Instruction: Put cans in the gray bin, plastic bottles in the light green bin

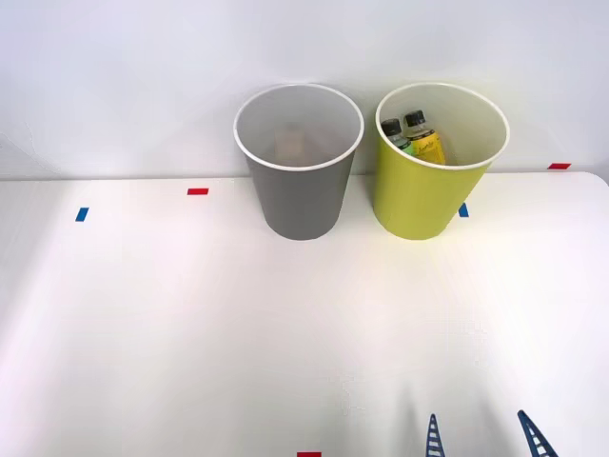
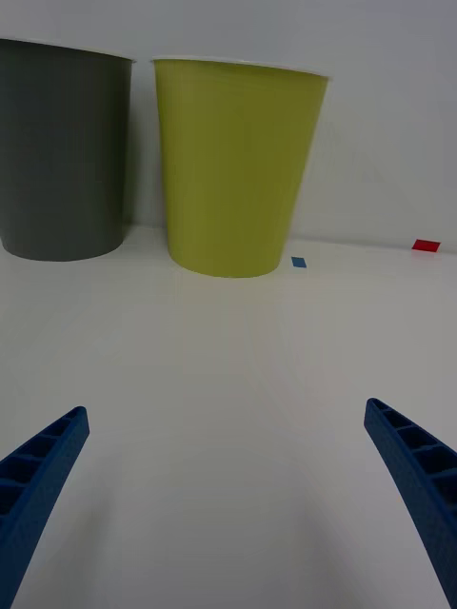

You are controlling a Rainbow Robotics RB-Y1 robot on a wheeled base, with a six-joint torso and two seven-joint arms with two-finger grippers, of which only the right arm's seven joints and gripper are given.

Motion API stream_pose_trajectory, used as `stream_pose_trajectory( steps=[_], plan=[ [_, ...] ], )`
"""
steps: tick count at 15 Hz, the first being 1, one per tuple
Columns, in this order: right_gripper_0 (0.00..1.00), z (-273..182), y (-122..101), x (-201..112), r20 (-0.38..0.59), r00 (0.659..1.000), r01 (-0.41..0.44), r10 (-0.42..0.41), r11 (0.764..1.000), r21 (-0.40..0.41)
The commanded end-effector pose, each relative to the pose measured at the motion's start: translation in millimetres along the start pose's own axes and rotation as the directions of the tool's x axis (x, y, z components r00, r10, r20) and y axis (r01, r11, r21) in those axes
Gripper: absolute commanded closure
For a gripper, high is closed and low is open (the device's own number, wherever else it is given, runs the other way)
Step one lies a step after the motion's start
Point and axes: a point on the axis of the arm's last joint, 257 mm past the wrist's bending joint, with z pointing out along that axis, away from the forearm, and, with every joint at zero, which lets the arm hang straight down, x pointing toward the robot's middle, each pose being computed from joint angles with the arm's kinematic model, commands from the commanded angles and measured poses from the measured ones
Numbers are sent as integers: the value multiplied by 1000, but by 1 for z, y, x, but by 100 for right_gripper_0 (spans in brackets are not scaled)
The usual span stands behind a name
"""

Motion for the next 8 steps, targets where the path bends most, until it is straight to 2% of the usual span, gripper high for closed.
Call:
stream_pose_trajectory(
  steps=[1,8],
  plan=[
    [0,0,0,0,0,1000,0,0,1000,0],
    [0,0,0,0,0,1000,0,0,1000,0]
  ],
)
